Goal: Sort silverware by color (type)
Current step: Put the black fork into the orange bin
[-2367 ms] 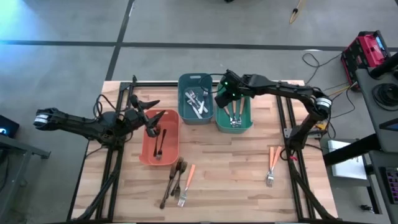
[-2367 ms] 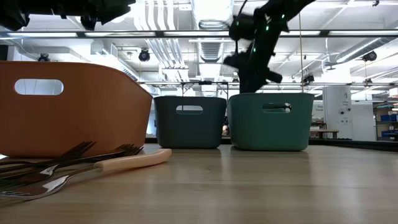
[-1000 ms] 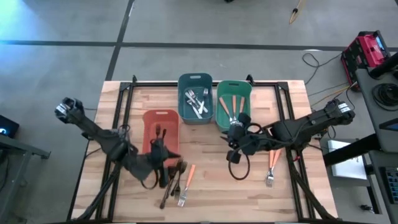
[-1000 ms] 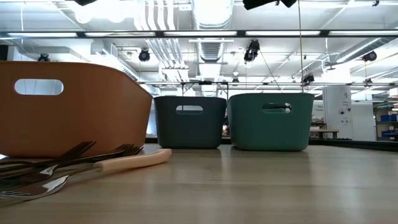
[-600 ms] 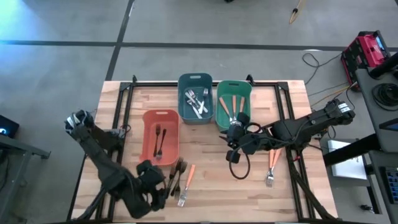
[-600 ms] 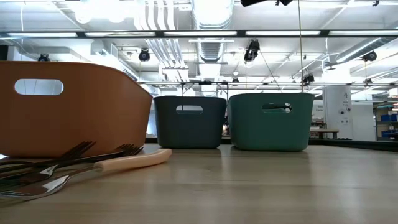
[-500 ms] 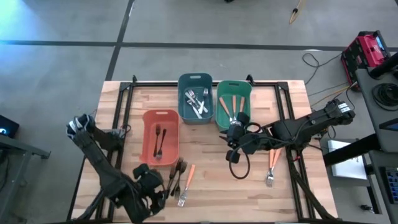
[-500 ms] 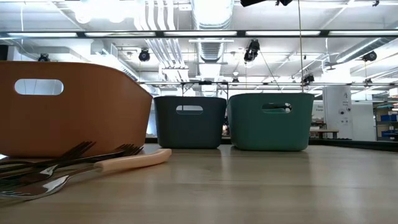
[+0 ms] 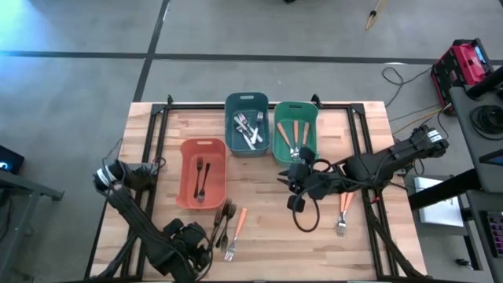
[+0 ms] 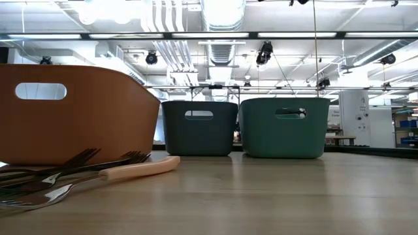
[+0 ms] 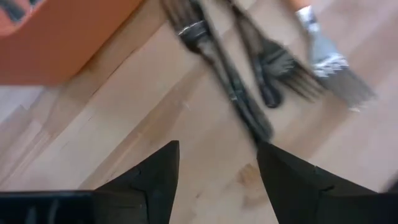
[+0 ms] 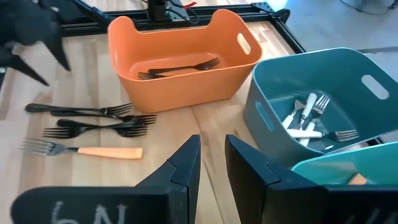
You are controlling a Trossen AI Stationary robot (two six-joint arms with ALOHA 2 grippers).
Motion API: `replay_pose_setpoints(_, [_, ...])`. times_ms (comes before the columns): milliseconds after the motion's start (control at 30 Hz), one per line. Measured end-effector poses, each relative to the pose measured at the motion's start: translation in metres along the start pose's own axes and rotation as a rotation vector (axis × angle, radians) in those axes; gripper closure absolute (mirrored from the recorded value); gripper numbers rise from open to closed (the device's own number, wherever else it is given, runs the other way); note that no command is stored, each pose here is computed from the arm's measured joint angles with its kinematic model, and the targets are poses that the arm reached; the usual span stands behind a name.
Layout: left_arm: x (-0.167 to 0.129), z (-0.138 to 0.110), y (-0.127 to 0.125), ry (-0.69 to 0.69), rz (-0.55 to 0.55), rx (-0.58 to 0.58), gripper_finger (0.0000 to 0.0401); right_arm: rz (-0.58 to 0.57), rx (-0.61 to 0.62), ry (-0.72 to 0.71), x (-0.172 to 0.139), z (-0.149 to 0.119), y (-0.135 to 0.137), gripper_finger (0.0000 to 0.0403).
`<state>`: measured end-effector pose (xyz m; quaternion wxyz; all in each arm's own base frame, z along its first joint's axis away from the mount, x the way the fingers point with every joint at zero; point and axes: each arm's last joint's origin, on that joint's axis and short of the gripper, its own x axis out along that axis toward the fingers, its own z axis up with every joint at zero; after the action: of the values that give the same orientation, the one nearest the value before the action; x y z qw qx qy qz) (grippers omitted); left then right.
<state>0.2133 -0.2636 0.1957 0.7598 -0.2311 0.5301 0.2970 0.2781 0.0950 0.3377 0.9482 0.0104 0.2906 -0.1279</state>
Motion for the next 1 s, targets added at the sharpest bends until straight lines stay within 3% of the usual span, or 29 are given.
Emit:
replay_pose_setpoints(667, [0.045, -0.002, -0.013, -0.069, 0.066, -0.085, 0.0216, 0.029, -0.016, -0.007, -0.005, -0.003, 0.01, 0.0339])
replay_pose_setpoints(1000, [0.047, -0.002, -0.013, -0.079, 0.067, -0.108, 0.0216, 0.017, 0.004, 0.014, -0.001, -0.011, 0.01, 0.0331])
